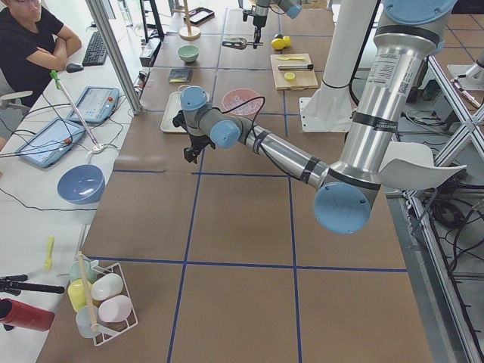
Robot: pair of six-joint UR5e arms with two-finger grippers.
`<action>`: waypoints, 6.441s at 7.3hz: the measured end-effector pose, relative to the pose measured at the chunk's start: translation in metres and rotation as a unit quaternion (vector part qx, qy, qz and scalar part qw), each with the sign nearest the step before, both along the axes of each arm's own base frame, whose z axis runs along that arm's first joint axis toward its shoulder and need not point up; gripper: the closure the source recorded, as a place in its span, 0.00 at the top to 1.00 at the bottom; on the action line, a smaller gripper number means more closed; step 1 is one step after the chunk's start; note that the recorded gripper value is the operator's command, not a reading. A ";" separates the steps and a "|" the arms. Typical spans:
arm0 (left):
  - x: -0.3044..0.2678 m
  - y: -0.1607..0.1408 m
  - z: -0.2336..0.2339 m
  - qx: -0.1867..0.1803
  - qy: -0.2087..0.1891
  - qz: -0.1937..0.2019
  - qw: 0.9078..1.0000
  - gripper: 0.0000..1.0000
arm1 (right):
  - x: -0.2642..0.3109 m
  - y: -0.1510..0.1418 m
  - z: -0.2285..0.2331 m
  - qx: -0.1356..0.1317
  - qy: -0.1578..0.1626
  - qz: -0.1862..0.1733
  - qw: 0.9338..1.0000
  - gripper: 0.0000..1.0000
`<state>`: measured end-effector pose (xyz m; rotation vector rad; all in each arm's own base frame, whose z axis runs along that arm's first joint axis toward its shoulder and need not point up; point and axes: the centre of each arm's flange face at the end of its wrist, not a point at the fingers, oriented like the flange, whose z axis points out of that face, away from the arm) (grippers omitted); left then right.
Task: Put ice in cup with scoop
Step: 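Grasp the metal scoop handle with the right gripper and lift it, then carry the scoop toward the pink bowl while the left gripper approaches its rim, then hold the pink bowl with the left gripper while the right dips the scoop in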
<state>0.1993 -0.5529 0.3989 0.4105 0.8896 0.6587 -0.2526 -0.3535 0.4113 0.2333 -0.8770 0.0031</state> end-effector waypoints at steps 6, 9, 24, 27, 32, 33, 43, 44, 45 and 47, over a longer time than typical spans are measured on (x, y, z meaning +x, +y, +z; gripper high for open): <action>0.042 0.008 -0.018 0.094 0.016 0.019 0.995 1.00 | -0.069 -0.032 -0.109 0.116 0.210 -0.186 0.953 0.00; 0.107 0.036 -0.034 0.194 0.065 0.057 0.977 1.00 | -0.055 -0.056 -0.138 0.206 0.250 -0.319 0.891 0.00; 0.278 0.132 -0.038 0.288 0.245 0.102 0.920 1.00 | -0.072 -0.095 -0.208 0.249 0.273 -0.460 0.807 0.00; 0.282 0.134 -0.040 0.289 0.247 0.106 0.919 1.00 | -0.095 -0.095 -0.232 0.243 0.304 -0.485 0.783 0.00; 0.303 0.132 -0.045 0.293 0.257 0.159 0.907 1.00 | -0.113 -0.087 -0.248 0.243 0.311 -0.500 0.771 0.00; 0.304 0.128 -0.046 0.292 0.255 0.157 0.908 1.00 | -0.115 -0.085 -0.251 0.245 0.310 -0.502 0.770 0.00; 0.309 0.120 -0.049 0.284 0.254 0.152 0.912 1.00 | -0.236 -0.070 -0.309 0.190 0.368 -0.581 0.701 0.00; 0.309 0.120 -0.050 0.284 0.255 0.152 0.912 1.00 | -0.243 -0.070 -0.309 0.178 0.378 -0.589 0.692 0.00; 0.309 0.120 -0.050 0.285 0.255 0.152 0.912 1.00 | -0.245 -0.070 -0.307 0.169 0.389 -0.593 0.684 0.00; 0.310 0.121 -0.050 0.285 0.255 0.152 0.911 1.00 | -0.248 -0.071 -0.303 0.160 0.400 -0.597 0.677 0.00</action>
